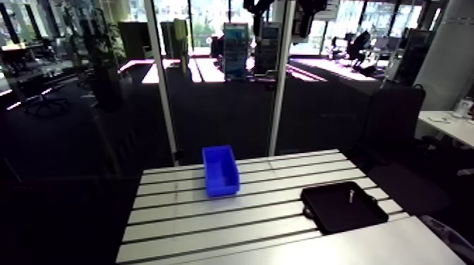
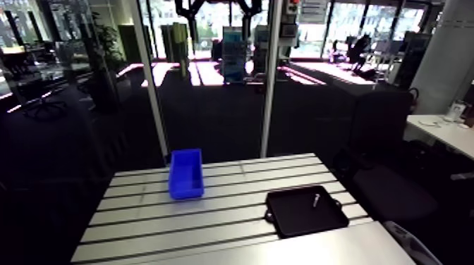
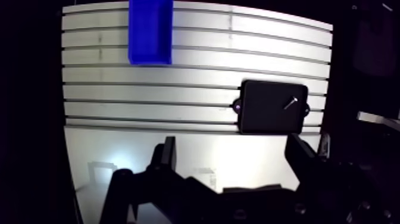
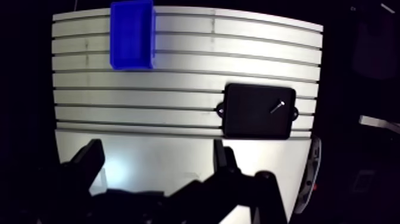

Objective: Pick up the M10 bolt from the tray and put it into the blue bin.

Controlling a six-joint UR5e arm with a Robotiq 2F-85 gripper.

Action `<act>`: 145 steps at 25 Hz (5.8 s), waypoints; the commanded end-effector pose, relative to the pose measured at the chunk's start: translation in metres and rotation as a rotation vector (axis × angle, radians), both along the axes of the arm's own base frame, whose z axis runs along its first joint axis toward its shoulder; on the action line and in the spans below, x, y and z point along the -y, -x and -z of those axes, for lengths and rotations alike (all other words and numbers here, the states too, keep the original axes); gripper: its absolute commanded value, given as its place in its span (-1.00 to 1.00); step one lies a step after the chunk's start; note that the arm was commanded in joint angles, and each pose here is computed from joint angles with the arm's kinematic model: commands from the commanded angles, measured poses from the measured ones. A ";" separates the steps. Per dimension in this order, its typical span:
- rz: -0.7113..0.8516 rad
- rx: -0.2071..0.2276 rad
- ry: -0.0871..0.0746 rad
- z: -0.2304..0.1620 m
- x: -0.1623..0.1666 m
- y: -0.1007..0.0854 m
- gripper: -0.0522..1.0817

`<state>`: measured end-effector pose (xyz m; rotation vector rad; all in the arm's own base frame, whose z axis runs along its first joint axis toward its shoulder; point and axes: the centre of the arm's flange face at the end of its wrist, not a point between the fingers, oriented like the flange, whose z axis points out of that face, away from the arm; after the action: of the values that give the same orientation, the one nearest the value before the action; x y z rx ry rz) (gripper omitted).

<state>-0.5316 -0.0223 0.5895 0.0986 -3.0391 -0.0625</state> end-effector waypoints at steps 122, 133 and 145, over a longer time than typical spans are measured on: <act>0.790 0.185 0.056 0.408 -0.287 -0.028 -0.10; 0.788 0.178 0.050 0.412 -0.288 -0.027 -0.08; 0.781 0.187 0.052 0.418 -0.283 -0.025 -0.03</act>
<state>-0.5062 0.2620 0.1731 -1.1349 -3.0386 -0.0309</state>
